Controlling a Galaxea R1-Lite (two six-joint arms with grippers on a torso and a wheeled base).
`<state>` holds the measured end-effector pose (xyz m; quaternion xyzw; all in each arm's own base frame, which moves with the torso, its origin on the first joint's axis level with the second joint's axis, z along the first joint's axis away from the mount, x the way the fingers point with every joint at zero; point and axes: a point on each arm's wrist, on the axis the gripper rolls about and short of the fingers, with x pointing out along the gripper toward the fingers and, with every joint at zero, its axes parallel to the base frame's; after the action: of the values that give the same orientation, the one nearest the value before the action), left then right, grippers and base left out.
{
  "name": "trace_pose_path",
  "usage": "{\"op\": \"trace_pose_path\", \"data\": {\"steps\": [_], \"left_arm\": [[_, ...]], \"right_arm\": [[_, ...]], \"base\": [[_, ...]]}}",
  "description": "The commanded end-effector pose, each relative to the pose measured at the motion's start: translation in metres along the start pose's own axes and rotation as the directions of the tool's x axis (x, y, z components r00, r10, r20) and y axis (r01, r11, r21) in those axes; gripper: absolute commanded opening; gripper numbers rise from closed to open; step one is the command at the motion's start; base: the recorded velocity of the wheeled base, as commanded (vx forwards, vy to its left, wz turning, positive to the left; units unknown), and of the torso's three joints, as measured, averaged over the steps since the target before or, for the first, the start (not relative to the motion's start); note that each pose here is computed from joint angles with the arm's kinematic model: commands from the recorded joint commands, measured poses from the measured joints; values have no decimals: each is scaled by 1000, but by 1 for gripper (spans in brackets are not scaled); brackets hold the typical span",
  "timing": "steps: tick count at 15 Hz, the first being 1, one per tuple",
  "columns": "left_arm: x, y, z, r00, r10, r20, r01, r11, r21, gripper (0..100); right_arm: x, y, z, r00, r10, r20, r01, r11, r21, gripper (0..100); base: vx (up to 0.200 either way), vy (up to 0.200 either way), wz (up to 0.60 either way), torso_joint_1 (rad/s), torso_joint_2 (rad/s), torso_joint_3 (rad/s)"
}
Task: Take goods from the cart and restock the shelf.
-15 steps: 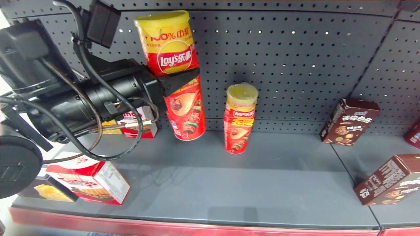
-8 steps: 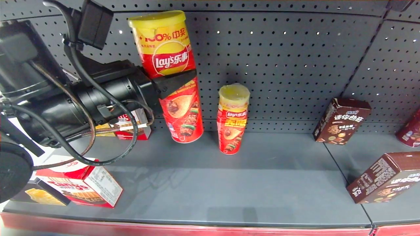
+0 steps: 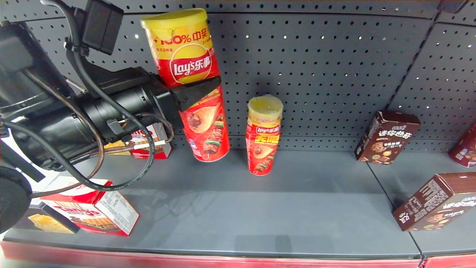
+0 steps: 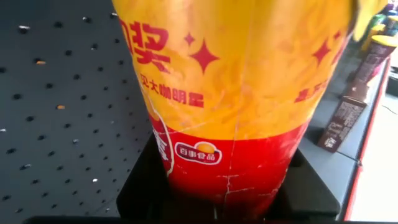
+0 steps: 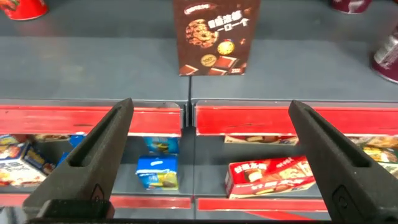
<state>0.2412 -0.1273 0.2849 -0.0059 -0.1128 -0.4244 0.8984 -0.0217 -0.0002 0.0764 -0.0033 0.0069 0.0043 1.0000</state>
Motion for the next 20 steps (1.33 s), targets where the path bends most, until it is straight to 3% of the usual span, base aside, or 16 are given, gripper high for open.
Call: {"op": "trace_pose_path", "data": {"steps": [1, 2, 3, 4, 5, 7, 11, 13, 17, 20], "left_arm": [[-3, -2, 7, 1000, 5, 15, -6, 1000, 4, 0], [-5, -3, 4, 1000, 13, 0, -13, 1000, -4, 0], [-7, -4, 4, 1000, 13, -2, -13, 1000, -5, 0], [-12, -5, 5, 1000, 15, -10, -15, 1000, -9, 0], [-20, -9, 3, 999, 15, -30, -15, 1000, -17, 0], [-35, -15, -3, 998, 12, -55, -13, 1000, -27, 0], [-43, -17, 2, 999, 16, -43, -17, 1000, -20, 0], [-51, -5, -2, 997, 41, -61, -42, 999, -14, 0], [-57, -3, 2, 998, 44, -52, -44, 999, -7, 0], [-56, -3, 2, 998, 39, -50, -40, 999, -6, 0]], "right_arm": [[1, 0, 2, 999, 33, -17, -33, 999, -27, 100], [-7, 1, 41, 995, 74, 72, -72, 997, -26, 100], [-6, 1, 65, 992, 109, 68, -108, 994, -15, 100], [9, 3, 92, 976, 217, -33, -217, 976, 14, 100], [10, 5, 106, 950, 313, -8, -313, 950, -1, 100], [37, 7, 133, 924, 381, -27, -381, 924, -40, 100], [107, 23, 151, 862, 504, -60, -507, 860, -60, 100], [140, 35, 153, 841, 538, -61, -541, 839, -64, 100], [184, 53, 166, 819, 567, -91, -572, 818, -61, 100], [220, 57, 174, 844, 525, -112, -533, 845, -52, 100]], "base": [[0, 0, 0, 0, 0, 0], [0, 0, 0, 0, 0, 0], [0, 0, 0, 0, 0, 0], [0, 0, 0, 0, 0, 0], [0, 0, 0, 0, 0, 0], [0, 0, 0, 0, 0, 0], [0, 0, 0, 0, 0, 0], [0, 0, 0, 0, 0, 0], [0, 0, 0, 0, 0, 0], [0, 0, 0, 0, 0, 0]]}}
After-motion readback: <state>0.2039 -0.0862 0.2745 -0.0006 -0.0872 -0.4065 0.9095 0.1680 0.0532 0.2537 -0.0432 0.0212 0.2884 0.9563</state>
